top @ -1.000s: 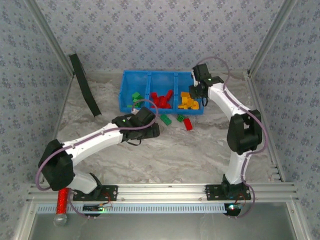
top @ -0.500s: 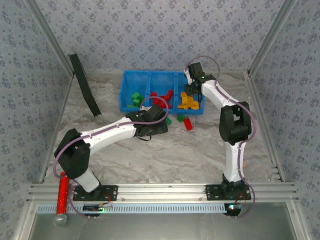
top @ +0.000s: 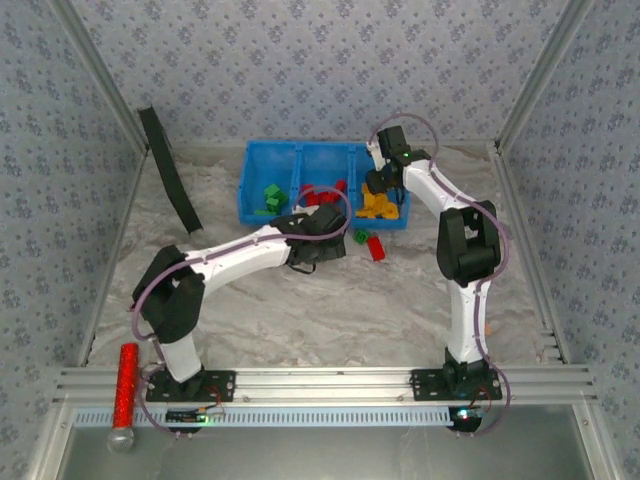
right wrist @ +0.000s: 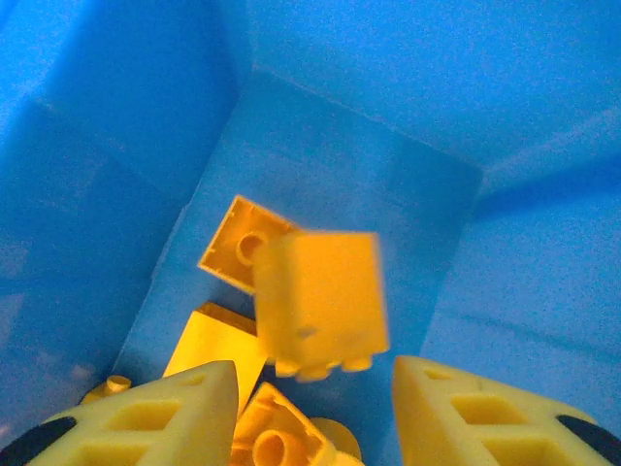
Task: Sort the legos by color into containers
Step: Place the lego in the container, then pick up the lego from the center of the table.
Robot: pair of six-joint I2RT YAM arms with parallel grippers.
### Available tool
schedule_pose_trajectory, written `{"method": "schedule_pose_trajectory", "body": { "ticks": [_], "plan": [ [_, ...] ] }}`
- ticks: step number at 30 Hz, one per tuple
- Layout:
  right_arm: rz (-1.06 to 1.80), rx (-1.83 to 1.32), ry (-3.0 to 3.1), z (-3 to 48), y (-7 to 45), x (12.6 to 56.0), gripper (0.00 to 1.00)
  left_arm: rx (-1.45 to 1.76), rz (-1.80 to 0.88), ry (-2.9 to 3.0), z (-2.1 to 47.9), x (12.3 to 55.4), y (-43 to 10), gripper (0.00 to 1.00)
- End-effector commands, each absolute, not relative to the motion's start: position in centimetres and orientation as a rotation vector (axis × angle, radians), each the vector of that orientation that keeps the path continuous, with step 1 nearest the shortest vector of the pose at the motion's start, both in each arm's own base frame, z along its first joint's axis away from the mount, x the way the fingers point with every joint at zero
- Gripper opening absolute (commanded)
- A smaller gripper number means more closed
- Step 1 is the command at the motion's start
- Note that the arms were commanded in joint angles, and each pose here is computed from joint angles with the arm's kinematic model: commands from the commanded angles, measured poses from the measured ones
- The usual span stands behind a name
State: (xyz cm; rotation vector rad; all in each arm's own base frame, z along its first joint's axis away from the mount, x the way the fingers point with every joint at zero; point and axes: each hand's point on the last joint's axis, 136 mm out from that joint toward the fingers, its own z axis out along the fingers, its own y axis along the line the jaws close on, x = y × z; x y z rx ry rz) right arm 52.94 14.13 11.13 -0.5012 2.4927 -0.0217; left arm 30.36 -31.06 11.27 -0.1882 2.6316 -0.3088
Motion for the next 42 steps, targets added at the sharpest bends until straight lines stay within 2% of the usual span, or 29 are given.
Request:
{"method": "schedule_pose_trajectory", "body": {
  "ticks": [1, 10, 25, 42],
  "plan": [
    [0.002, -0.52, 2.463, 12.3, 14.2, 53.0, 0.52, -0.22, -0.29, 2.615, 11.2, 31.1, -31.8, 0.87],
    [0.057, -0.484, 2.414, 15.5, 14.3, 51.7, 0.52, -0.342, -0.291, 2.616, 8.3, 32.3, -33.1, 0.87],
    [0.204, -0.337, 2.319, 18.3, 13.5, 45.2, 0.53, -0.37, -0.253, 2.584, 6.7, 35.0, -34.1, 0.88],
    [0.262, -0.249, 2.358, 17.2, 12.2, 39.5, 0.54, -0.41, -0.132, 2.678, 2.9, 36.9, -33.1, 0.82]
  ]
}}
